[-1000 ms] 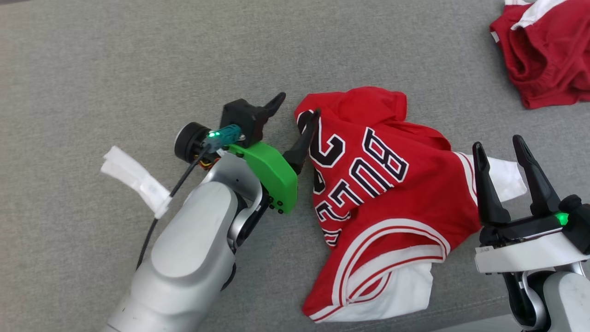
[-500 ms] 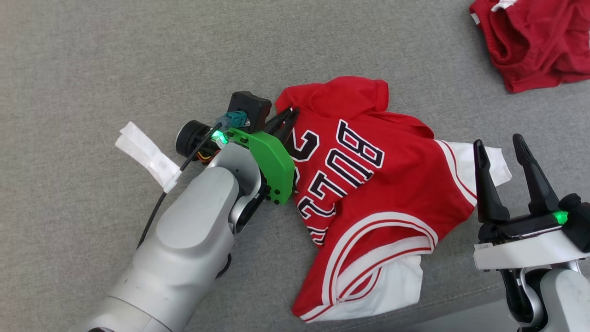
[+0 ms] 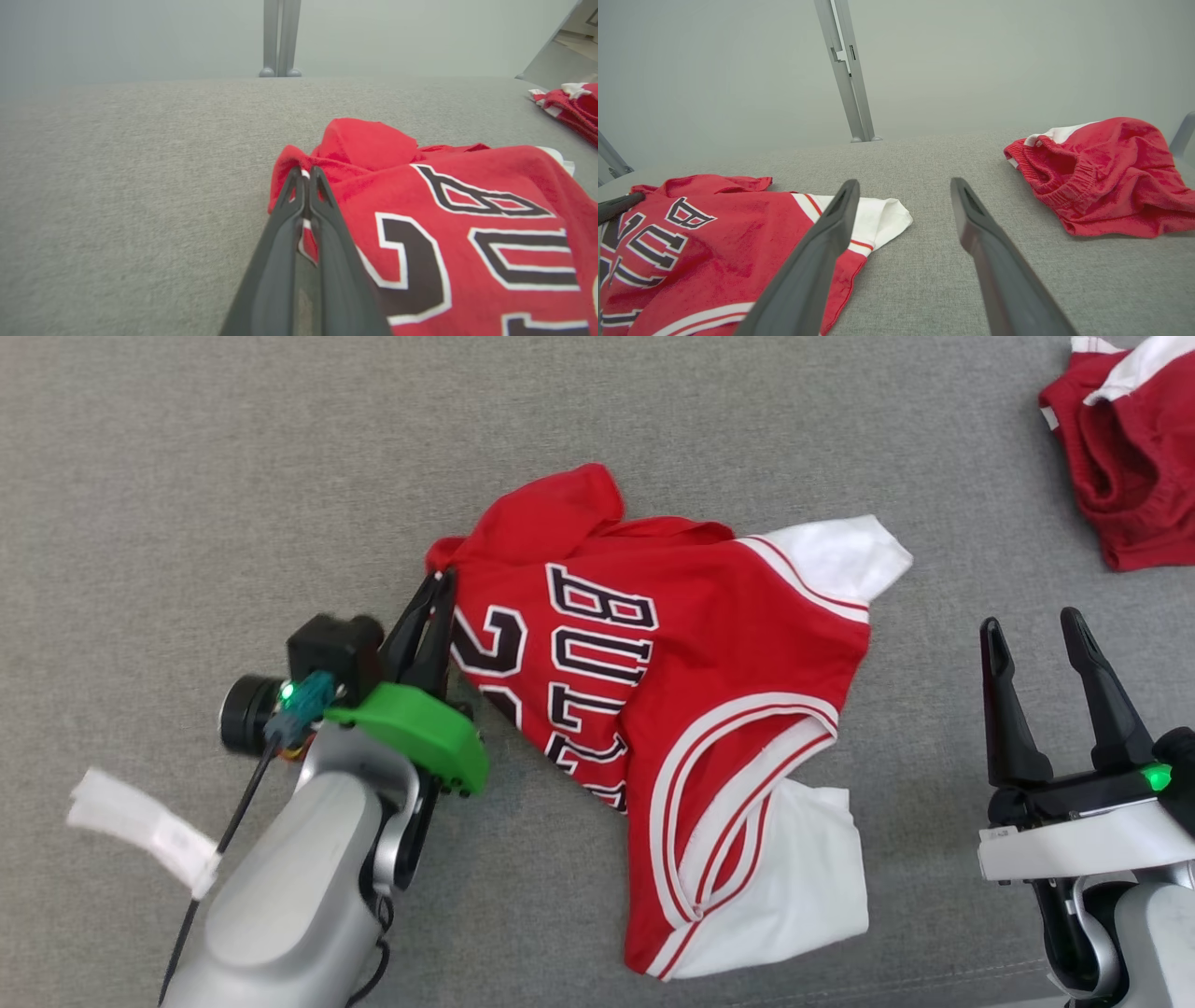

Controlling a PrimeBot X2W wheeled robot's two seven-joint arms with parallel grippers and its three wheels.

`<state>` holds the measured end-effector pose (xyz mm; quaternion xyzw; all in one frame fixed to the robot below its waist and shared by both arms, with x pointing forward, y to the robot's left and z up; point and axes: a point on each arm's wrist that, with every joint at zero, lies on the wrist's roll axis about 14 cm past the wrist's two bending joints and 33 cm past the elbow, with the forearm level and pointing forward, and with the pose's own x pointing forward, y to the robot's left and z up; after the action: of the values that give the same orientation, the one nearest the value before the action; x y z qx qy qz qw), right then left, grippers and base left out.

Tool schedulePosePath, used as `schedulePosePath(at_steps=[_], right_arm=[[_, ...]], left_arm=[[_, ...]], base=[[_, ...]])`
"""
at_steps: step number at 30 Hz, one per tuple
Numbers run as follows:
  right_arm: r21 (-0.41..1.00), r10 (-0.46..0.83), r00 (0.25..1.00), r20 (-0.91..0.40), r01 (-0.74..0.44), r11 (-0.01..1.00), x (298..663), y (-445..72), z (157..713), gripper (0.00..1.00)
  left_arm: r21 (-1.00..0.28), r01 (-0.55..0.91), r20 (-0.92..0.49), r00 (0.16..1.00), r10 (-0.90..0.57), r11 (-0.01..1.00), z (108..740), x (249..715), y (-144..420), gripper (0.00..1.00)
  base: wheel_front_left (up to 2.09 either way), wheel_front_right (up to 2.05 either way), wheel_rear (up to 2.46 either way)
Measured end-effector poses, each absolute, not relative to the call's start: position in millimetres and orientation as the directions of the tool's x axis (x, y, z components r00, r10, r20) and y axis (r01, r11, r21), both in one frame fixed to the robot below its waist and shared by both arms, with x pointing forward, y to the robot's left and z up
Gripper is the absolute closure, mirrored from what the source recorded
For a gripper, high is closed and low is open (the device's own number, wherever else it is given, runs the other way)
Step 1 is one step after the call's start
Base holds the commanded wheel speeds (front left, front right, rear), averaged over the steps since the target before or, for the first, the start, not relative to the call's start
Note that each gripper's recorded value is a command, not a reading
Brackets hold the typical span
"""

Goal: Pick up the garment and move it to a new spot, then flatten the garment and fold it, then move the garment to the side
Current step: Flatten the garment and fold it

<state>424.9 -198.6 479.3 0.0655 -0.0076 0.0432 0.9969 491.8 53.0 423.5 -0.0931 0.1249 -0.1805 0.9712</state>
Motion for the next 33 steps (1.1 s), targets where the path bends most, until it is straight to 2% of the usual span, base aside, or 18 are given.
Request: schedulePosePath(at_steps=[4, 8, 9, 10, 11, 13, 20, 25, 33], right_arm=[[0.132, 0.108, 0.994, 0.028, -0.111, 0.985, 427.6, -191.6, 483.5, 0.0], [0.132, 0.126, 0.991, 0.041, -0.131, 0.983, 429.0, -186.0, 489.4, 0.0], [0.132, 0.13, 0.991, 0.043, -0.134, 0.982, 429.3, -184.9, 490.6, 0.0], [0.132, 0.133, 0.99, 0.043, -0.138, 0.982, 429.2, -183.8, 491.4, 0.0], [0.13, 0.136, 0.99, 0.045, -0.141, 0.981, 428.9, -183.0, 492.3, 0.0], [0.125, 0.141, 0.989, 0.041, -0.145, 0.981, 428.1, -182.0, 493.1, 0.0], [0.091, 0.151, 0.987, 0.055, -0.155, 0.984, 425.9, -181.3, 506.2, 0.0], [0.074, 0.152, 0.987, 0.046, -0.156, 0.985, 416.9, -181.0, 512.4, 0.0], [0.07, 0.139, 0.989, 0.047, -0.142, 0.987, 405.7, -184.7, 518.8, 0.0]], left_arm=[[-0.234, 0.2, -0.262, 0.93, -0.26, 0.951, 418.7, 460.1, 91.7, 1.0], [-0.286, 0.135, -0.33, 0.916, -0.229, 0.949, 411.8, 424.6, 98.2, 1.0], [-0.306, 0.127, -0.345, 0.909, -0.234, 0.944, 410.0, 416.8, 95.9, 0.87], [-0.319, 0.122, -0.352, 0.906, -0.237, 0.94, 409.5, 411.5, 93.5, 0.19], [-0.327, 0.124, -0.344, 0.908, -0.24, 0.937, 411.7, 409.3, 91.4, 0.0], [-0.332, 0.125, -0.289, 0.93, -0.227, 0.935, 423.6, 411.7, 91.4, 0.0], [-0.223, 0.107, -0.058, 0.991, -0.122, 0.969, 474.3, 431.6, 119.4, 0.0], [-0.157, 0.073, 0.011, 0.997, -0.073, 0.985, 494.6, 434.6, 149.3, 0.0], [-0.141, 0.072, 0.028, 0.997, -0.069, 0.987, 501.3, 422.0, 157.3, 0.0]], base=[[0.0, 0.0, 0.0], [0.0, 0.0, 0.0], [0.0, 0.0, 0.0], [0.0, 0.0, 0.0], [0.0, 0.0, 0.0], [0.0, 0.0, 0.0], [0.0, 0.0, 0.0], [0.0, 0.0, 0.0], [0.0, 0.0, 0.0]])
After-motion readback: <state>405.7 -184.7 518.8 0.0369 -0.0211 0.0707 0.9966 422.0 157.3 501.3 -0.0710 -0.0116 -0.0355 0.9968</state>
